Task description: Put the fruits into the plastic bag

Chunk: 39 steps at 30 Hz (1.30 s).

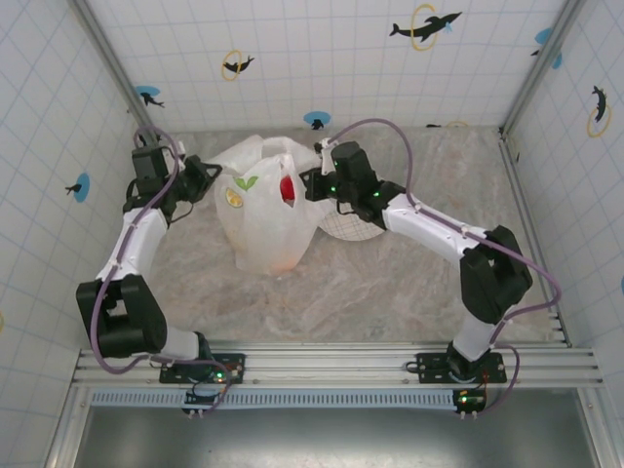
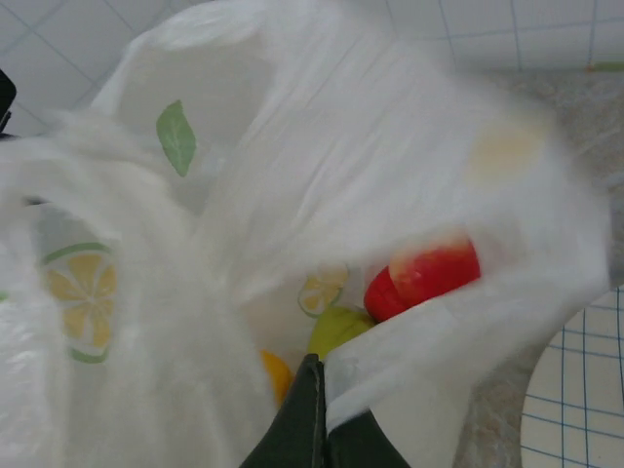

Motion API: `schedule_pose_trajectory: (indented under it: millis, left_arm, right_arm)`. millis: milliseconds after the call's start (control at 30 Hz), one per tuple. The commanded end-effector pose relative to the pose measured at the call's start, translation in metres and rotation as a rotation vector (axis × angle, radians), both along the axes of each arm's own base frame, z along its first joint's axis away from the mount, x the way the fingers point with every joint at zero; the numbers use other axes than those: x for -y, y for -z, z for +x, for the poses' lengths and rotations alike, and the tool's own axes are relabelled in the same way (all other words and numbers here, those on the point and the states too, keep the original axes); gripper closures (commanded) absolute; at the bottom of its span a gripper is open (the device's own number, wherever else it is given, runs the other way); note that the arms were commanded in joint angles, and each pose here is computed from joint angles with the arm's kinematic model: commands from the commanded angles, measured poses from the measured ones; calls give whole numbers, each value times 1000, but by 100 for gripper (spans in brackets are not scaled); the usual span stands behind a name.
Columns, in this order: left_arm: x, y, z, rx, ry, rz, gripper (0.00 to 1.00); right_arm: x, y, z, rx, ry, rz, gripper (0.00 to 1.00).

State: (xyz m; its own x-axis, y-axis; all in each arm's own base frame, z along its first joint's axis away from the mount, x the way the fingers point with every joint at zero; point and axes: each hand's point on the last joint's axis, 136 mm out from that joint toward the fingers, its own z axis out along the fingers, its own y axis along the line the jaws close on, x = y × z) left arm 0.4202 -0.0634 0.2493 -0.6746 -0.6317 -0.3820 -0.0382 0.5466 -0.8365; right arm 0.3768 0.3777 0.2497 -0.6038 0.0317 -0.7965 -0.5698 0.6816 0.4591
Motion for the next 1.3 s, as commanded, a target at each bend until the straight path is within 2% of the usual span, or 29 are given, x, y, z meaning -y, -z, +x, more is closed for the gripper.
schedule_pose_trajectory:
  millis: [0, 67, 267, 500, 600, 800, 933, 1067, 1267]
  left_arm:
    - [8, -56, 0, 133, 30, -64, 100]
    - [8, -60, 2, 141, 26, -69, 100]
    - [-4, -48, 11, 104, 4, -72, 100]
    - [-18, -41, 20, 91, -49, 15, 100]
    - [-19, -28, 22, 63, -51, 23, 100]
    - [-22, 35, 24, -63, -62, 31, 100]
    - [-20, 57, 28, -117, -54, 27, 100]
    - [-20, 53, 30, -108, -54, 28, 100]
    - [-13, 24, 35, -46, -47, 6, 100]
  right_arm:
    - [-2, -85, -14, 144, -50, 123, 100]
    - [-3, -101, -19, 162, -71, 161, 100]
    - [-15, -112, -24, 156, -117, 177, 100]
    - [-14, -114, -11, 169, -91, 163, 100]
    - [-16, -99, -1, 141, -80, 147, 100]
    - [-10, -38, 34, 32, -19, 85, 100]
    - [-8, -13, 50, -5, 9, 60, 100]
    - [-7, -16, 54, -1, 13, 68, 100]
    - [-1, -59, 48, 76, 15, 108, 100]
